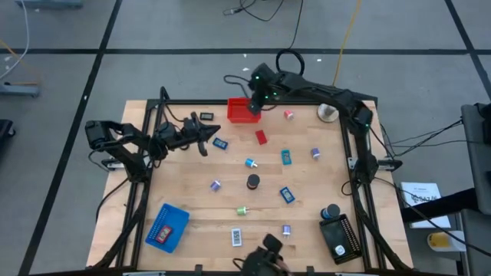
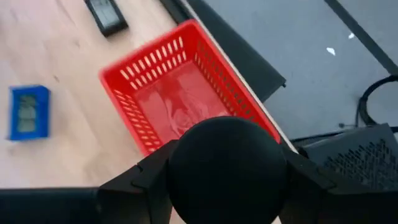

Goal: Pick & Place Office items
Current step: Put the white hourglass into the red bin

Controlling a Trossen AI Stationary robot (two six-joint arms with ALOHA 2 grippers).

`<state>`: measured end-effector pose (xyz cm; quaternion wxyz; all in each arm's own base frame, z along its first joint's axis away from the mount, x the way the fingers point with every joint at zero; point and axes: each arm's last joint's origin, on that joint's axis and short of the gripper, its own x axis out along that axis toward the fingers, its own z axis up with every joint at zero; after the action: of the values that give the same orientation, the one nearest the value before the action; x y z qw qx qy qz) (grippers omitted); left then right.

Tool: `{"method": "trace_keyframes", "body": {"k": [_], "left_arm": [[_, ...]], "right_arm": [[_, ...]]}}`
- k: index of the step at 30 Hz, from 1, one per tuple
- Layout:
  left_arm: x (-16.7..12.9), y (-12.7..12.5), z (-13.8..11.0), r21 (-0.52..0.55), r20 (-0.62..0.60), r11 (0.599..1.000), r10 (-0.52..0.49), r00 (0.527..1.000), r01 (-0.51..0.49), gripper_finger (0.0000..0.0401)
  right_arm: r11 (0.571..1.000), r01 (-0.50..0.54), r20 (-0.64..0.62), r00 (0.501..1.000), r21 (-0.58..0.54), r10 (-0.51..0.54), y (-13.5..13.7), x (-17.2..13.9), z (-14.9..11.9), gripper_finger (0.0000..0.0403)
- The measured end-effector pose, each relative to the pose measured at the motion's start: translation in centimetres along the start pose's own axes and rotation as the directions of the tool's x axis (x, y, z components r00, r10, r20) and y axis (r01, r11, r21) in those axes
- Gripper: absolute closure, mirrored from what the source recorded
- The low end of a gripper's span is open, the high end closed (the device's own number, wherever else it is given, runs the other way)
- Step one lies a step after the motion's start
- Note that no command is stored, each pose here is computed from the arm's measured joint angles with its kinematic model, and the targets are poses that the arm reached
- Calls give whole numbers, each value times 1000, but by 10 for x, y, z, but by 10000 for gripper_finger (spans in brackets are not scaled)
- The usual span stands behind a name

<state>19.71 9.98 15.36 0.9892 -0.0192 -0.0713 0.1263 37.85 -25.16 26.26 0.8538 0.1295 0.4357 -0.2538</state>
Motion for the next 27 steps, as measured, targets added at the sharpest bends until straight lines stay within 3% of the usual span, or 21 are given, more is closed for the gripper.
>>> {"method": "trace_keyframes", "body": {"k": [10,27], "left_arm": [[1,-8,-5,-15,-43,999,-47,998,47,396],[2,-9,-5,-7,-42,999,-42,998,42,396]], "right_arm": [[996,-45,-2,999,-79,45,-3,37,-2,203],[993,-34,-26,999,-114,32,-10,58,-8,198]]}}
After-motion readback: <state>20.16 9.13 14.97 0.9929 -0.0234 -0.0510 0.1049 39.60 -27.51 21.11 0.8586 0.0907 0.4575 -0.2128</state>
